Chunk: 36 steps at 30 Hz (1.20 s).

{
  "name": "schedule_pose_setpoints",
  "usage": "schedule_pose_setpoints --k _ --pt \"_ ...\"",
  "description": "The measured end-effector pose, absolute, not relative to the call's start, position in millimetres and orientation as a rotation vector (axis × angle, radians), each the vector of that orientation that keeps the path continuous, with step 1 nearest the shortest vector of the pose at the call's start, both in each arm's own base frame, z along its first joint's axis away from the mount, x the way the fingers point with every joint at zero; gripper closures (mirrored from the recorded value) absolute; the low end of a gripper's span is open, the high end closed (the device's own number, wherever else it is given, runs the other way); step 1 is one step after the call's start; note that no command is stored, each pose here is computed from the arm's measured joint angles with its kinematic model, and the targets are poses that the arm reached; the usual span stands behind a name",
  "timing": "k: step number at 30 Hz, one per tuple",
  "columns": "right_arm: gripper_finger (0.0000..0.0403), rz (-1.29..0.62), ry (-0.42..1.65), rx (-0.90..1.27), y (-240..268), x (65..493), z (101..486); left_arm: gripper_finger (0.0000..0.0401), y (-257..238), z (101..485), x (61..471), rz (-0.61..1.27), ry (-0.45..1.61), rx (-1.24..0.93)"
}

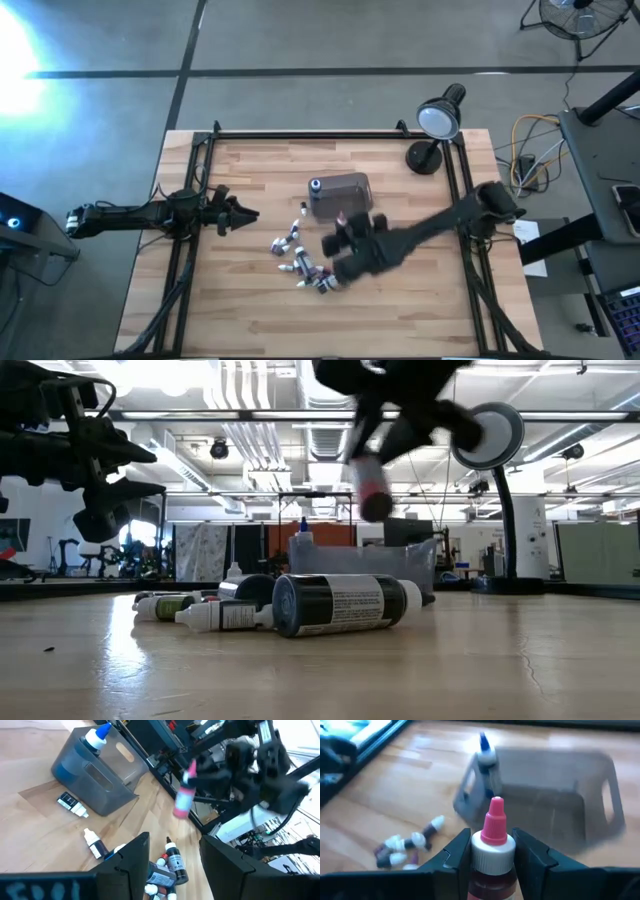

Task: Pick & Place food coloring
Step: Put the big pink food coloring bottle into the black transparent bin

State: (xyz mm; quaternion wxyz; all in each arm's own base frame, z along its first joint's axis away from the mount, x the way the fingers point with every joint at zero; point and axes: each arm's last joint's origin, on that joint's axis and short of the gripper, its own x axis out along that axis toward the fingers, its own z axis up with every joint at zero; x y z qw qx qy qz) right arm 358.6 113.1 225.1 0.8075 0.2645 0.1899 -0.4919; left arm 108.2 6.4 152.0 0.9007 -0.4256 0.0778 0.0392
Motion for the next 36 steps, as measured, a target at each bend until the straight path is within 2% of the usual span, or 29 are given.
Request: schedule_pose_setpoints --k 6,13,25,30,36 --pt "0.0277 -1.209 0.400 0.588 133.1 349.5 172.9 0.0250 7.9 151.3 108.2 0.131 0.146 -0.877" --pt "0.0286 -1.274 0.362 0.506 132.7 350.1 143.4 0.0250 7.9 151.4 108.2 0.134 0.142 -0.924" --pt "0.0253 -1.262 0.353 0.528 132.7 352.1 151.9 0.0250 8.1 151.7 108.2 0.138 0.137 -0.925" --pt "0.0255 -1.240 0.409 0.543 135.3 356.1 161.8 0.0250 8.1 151.7 108.2 0.138 0.136 -0.925" --pt "0.0272 -1.250 0.472 0.667 135.3 351.6 177.4 0.0250 8.1 151.8 108.3 0.138 0.135 -0.925"
